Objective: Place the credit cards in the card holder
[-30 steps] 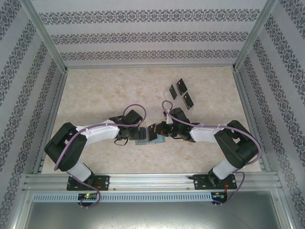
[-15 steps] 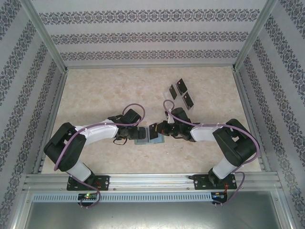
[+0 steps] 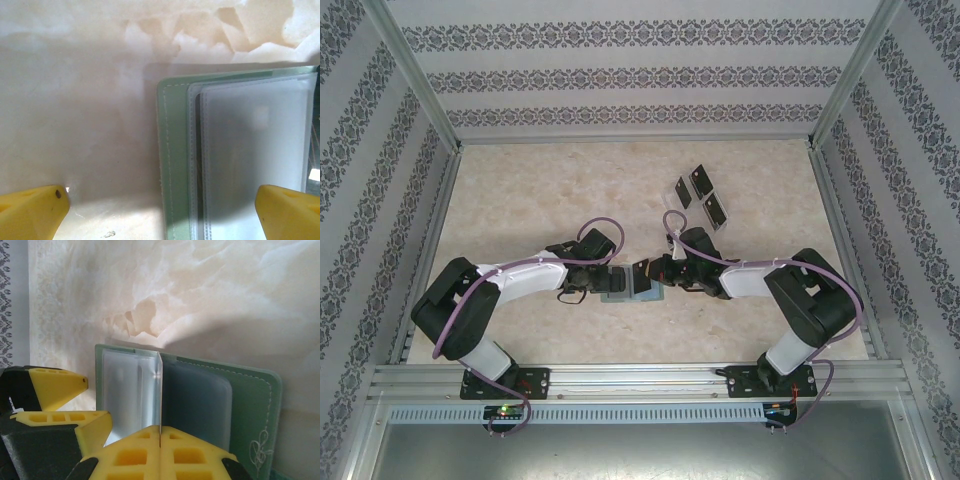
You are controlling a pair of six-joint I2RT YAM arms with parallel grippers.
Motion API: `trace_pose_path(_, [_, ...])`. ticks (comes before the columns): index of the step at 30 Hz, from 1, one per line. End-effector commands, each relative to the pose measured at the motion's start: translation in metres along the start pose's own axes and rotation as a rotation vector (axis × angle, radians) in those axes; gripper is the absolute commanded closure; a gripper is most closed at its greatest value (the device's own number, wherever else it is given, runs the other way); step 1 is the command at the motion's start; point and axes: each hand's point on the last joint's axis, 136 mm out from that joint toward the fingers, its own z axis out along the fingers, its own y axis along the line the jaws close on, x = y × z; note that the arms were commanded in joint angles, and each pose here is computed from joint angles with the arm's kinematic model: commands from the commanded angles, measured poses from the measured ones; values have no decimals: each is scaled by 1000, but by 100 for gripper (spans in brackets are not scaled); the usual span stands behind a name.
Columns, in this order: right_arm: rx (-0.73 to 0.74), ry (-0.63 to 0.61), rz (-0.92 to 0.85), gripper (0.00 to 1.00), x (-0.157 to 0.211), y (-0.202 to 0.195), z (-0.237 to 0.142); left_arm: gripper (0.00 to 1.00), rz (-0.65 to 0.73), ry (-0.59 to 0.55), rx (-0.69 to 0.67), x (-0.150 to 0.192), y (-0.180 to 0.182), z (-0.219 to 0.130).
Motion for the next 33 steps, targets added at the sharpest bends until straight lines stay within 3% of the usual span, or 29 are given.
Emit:
trace_pose_path(1, [-29,23,14,100,7,3,5,0,-1,17,-190,9,53,8])
trace_pose_path(15, [-41,18,14,100,8,10,3,0,55,10,-293,8,71,-10])
trace_pose_path(33, [-55,11,17,100,7,27,13,0,51,28,-276,13,70,-3])
